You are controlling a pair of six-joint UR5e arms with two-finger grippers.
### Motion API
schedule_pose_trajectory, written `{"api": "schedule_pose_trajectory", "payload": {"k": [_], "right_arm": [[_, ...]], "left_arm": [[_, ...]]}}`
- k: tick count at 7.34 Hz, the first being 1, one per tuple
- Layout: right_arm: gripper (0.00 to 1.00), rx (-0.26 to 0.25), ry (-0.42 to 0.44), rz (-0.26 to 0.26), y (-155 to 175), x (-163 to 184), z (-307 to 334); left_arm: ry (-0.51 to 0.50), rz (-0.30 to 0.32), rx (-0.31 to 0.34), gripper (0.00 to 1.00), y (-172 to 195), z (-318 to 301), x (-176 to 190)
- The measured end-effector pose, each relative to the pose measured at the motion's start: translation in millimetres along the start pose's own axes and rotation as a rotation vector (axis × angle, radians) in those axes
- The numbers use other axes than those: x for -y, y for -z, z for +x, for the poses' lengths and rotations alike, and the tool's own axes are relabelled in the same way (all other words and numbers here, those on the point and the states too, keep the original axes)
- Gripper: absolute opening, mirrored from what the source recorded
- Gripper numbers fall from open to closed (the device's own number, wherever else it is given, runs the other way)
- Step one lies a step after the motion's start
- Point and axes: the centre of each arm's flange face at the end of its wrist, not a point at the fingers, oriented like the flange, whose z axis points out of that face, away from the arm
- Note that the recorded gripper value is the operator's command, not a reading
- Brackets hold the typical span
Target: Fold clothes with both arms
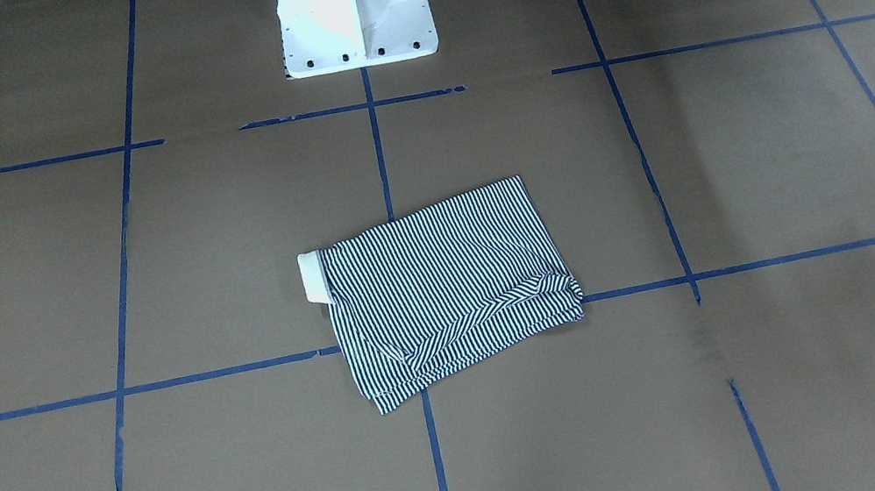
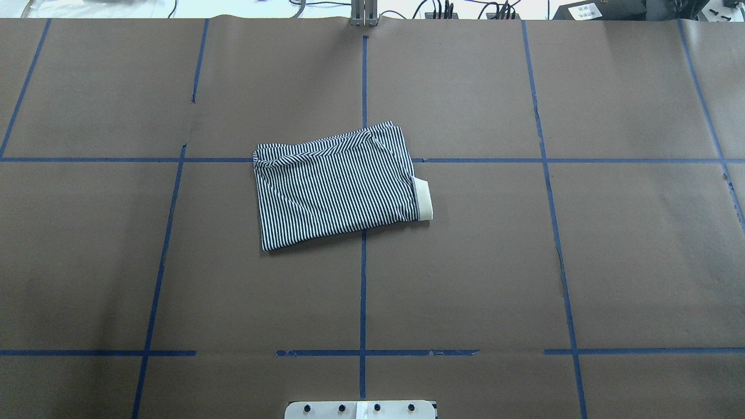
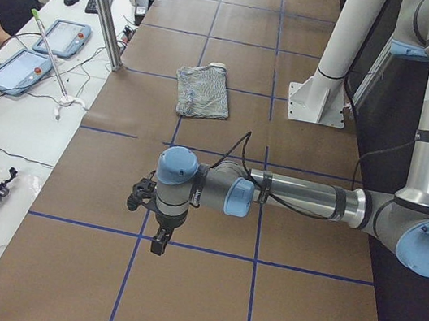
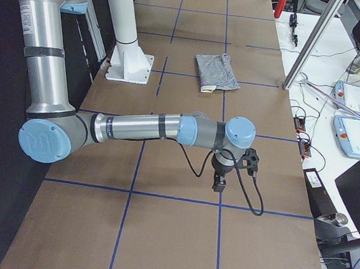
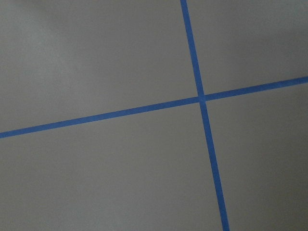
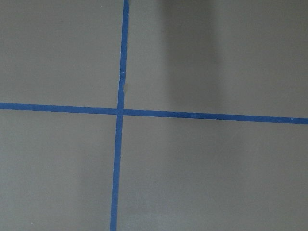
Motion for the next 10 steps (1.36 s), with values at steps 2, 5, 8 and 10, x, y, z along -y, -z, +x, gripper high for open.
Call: {"api": "schedule_pose_trajectory", "payload": {"k": [2, 5, 8, 10], "right_arm": [[1.0, -0.004, -0.008, -0.014, -12, -5, 5], [1.0, -0.009, -0.004, -0.012, -33, -18, 26], [1.0, -0.028, 0.021, 0.012, -43, -32, 38], [1.0, -0.034, 0.034, 0.026, -41, -32, 37]], "left_arm": [[-0.017, -0.014, -0.003, 1.0, -1, 0, -1], [-0.02, -0.015, -0.004, 1.0, -1, 0, -1], [-0.02, -0.013, -0.004, 1.0, 0, 0, -1], [-0.02, -0.013, -0.004, 1.0, -1, 0, -1]]}}
